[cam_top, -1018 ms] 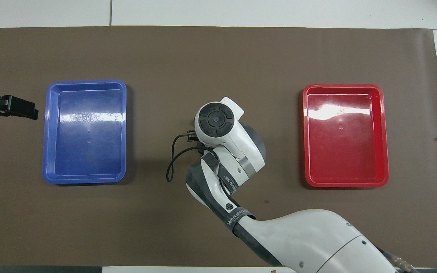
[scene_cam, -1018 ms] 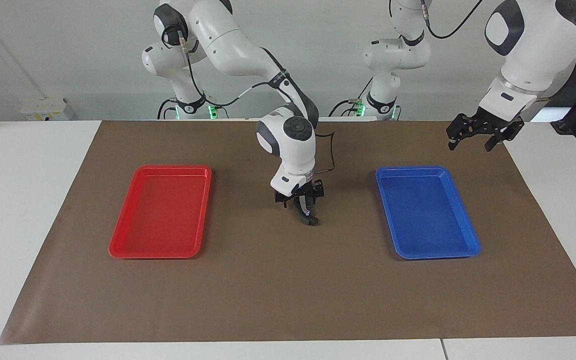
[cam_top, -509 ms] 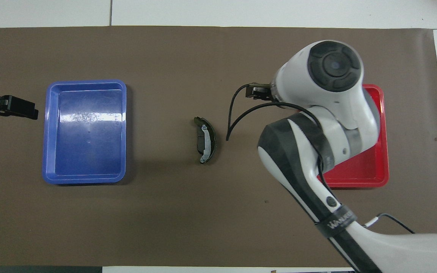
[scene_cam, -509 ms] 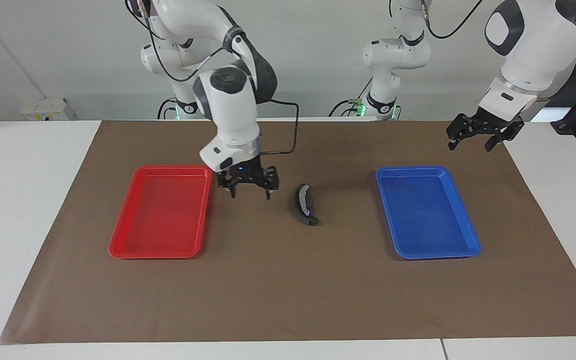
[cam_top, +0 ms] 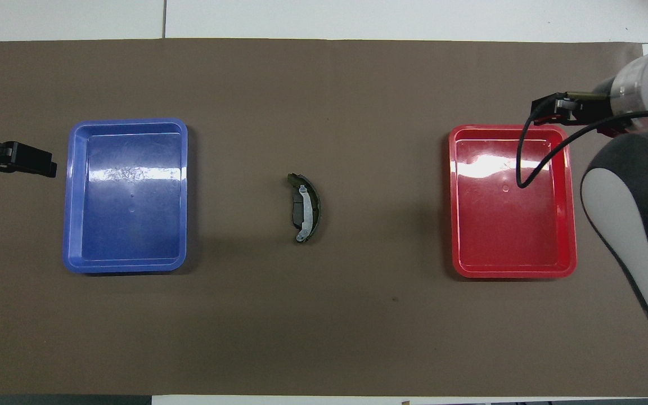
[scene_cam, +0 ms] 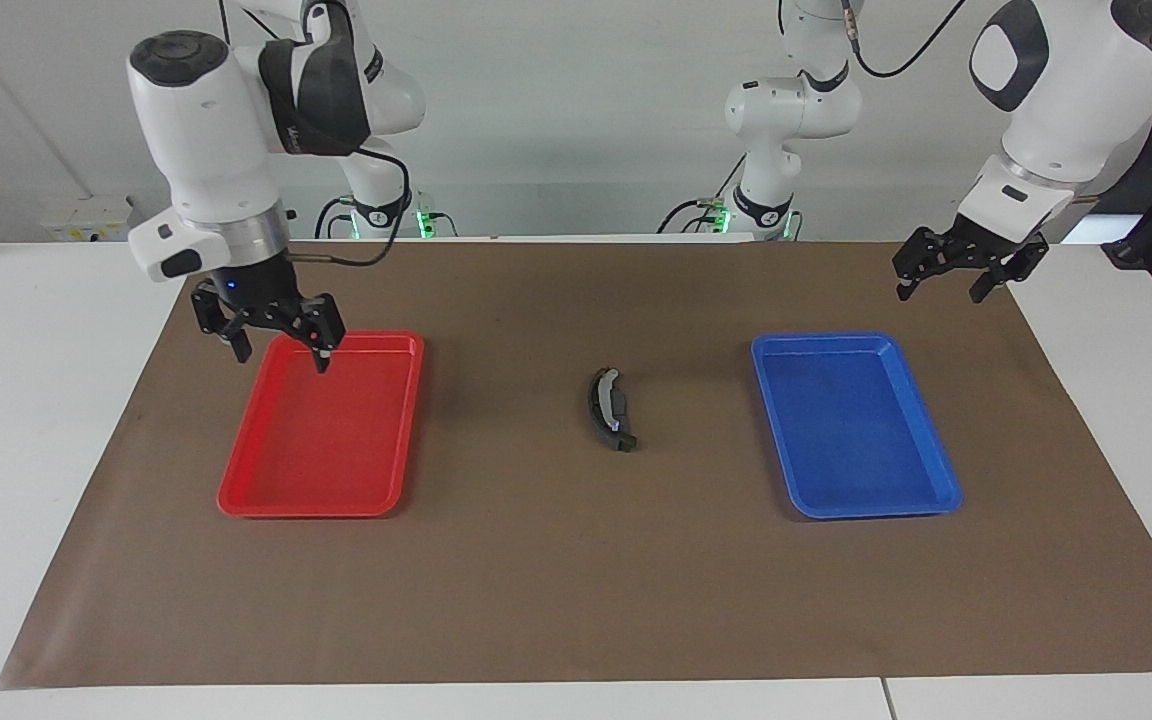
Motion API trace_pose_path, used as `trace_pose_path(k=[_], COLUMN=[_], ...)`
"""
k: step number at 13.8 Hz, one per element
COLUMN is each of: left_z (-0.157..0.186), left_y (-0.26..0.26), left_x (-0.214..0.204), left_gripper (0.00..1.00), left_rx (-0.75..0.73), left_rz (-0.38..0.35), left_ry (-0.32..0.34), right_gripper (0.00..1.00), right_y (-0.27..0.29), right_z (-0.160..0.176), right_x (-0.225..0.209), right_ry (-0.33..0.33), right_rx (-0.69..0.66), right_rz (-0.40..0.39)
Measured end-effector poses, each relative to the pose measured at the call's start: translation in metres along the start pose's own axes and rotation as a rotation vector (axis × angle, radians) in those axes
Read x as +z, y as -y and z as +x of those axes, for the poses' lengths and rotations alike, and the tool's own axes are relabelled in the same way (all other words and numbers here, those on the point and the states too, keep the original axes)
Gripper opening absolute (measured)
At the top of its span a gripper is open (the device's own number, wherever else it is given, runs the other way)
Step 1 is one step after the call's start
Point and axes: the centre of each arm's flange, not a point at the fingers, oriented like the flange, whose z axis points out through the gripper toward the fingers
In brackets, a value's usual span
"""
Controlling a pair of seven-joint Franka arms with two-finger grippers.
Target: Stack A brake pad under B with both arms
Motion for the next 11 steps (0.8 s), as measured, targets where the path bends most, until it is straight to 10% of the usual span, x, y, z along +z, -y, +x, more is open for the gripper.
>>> trace_pose_path(k=[11], left_z=[0.000], left_y=[0.000], left_x=[0.000], left_gripper=[1.00], left_rx=[0.000], left_rz=[0.000], left_ry=[0.000], right_gripper=[1.00], right_y=[-0.063], right_z=[-0.038], right_x=[-0.039], right_ry=[0.226], right_rx=[0.063], right_rz=[0.035])
